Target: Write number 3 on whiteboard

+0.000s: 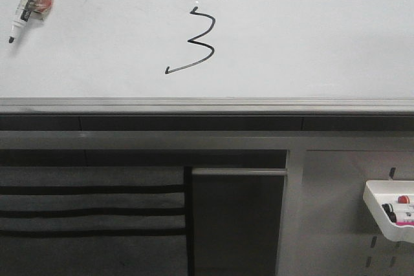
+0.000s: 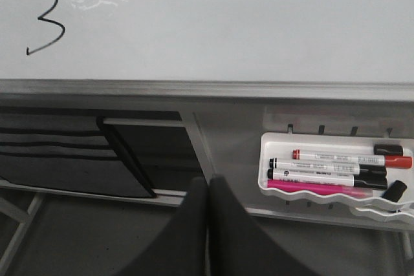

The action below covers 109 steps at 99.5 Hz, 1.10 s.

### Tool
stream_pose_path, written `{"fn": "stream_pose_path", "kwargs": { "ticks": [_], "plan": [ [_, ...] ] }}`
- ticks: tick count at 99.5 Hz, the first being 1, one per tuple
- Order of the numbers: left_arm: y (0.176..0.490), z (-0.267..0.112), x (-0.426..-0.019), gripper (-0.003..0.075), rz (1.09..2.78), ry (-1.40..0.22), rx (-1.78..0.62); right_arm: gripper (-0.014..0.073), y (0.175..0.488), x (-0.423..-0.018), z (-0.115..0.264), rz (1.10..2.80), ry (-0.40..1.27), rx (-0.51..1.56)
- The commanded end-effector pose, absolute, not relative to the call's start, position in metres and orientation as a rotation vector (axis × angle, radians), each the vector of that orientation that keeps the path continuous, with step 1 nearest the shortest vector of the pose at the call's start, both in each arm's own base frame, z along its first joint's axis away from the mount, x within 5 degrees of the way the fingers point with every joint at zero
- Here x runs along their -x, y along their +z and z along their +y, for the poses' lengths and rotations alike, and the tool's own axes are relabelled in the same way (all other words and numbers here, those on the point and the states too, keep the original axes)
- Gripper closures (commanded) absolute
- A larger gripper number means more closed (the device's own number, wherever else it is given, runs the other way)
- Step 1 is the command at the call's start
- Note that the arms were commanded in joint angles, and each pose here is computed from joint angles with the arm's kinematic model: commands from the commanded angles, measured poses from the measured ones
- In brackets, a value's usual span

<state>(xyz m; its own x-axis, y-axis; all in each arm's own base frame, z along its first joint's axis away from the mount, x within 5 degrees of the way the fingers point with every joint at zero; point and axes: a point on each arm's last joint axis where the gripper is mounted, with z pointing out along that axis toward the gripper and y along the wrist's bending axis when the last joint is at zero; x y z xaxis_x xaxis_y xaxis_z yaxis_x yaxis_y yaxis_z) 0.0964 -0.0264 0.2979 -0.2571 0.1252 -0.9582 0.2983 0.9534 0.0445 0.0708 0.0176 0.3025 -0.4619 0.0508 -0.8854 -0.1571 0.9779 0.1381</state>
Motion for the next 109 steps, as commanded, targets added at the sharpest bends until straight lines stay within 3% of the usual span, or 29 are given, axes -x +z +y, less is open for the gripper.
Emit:
{"fn": "stream_pose_path", "kwargs": {
  "ticks": [1,30,55,81,109],
  "plan": [
    [0.302,-0.024,-0.1,0.0738,1.78,-0.179,-0.245,0.0669,0.311,-0.075,0.017,1.954,0.234,0.056],
    [0.278,-0.025,-0.096,0.0738,1.835,-0.185,-0.252,0.0669,0.308,-0.075,0.017,1.964,0.234,0.056],
    [0.262,-0.013,-0.067,0.0738,1.608,-0.044,-0.225,0.0669,0.308,-0.075,0.017,1.964,0.234,0.056],
    [0.233,-0.007,-0.058,0.0738,1.495,-0.137,-0.038,0.0669,0.308,-0.075,0.017,1.964,0.234,0.056],
    [0.214,-0.005,-0.053,0.0738,1.459,-0.107,-0.049,0.0669,0.308,-0.075,0.017,1.968,0.234,0.057]
  ]
}}
